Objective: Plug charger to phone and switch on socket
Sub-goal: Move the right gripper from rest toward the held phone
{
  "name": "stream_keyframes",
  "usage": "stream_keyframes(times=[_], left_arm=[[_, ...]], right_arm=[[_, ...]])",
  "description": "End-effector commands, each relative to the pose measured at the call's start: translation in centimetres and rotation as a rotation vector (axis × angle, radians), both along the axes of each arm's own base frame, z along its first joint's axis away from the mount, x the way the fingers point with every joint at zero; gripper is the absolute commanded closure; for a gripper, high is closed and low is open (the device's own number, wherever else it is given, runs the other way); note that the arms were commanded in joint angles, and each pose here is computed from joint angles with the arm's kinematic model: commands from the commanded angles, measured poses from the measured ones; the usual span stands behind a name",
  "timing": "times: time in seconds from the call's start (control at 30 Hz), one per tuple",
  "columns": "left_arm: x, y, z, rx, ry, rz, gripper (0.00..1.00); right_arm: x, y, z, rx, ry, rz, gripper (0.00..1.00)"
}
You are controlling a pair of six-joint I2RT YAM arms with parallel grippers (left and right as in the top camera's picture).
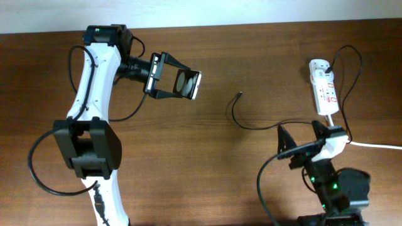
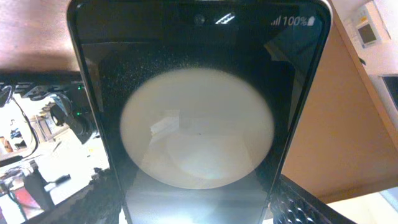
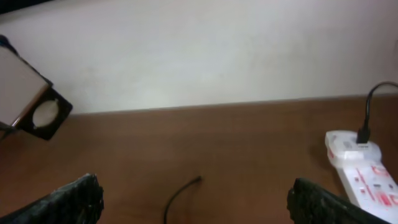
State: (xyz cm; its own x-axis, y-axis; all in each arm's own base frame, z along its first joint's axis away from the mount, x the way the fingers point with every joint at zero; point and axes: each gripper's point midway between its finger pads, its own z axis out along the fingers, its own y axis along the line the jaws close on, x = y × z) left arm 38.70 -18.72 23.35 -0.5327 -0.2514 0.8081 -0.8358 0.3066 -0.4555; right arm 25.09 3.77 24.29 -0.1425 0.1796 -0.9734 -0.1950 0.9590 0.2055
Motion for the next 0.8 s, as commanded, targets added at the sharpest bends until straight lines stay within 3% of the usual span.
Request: stream_keyframes(times=[0.0,0.27,0.57,0.67,0.77], left_arm=[[0.5,-0.1,1.0,-0.049,-0.007,0.013,1.0],[0.5,-0.1,1.0,-0.049,-0.007,0.013,1.0],[0.5,-0.1,1.0,-0.049,-0.007,0.013,1.0],[0.5,-0.2,1.0,-0.049,-0.007,0.014,1.0],[0.5,-0.1,1.0,-0.049,-0.007,0.013,1.0]], right_arm=[[0.9,0.3,2.6,0.012,0.037,0.014,0.01],[3.5,1.8,2.4,0.054,0.313,0.12,0.01],[4.9,-1.0,1.0,0.396,0.529,0.31,0.01],[5.3,-1.1,0.7,0.361,0.557,0.338,0.01],[5.2,-2.4,1.3,0.295,0.599,0.247,0.01]])
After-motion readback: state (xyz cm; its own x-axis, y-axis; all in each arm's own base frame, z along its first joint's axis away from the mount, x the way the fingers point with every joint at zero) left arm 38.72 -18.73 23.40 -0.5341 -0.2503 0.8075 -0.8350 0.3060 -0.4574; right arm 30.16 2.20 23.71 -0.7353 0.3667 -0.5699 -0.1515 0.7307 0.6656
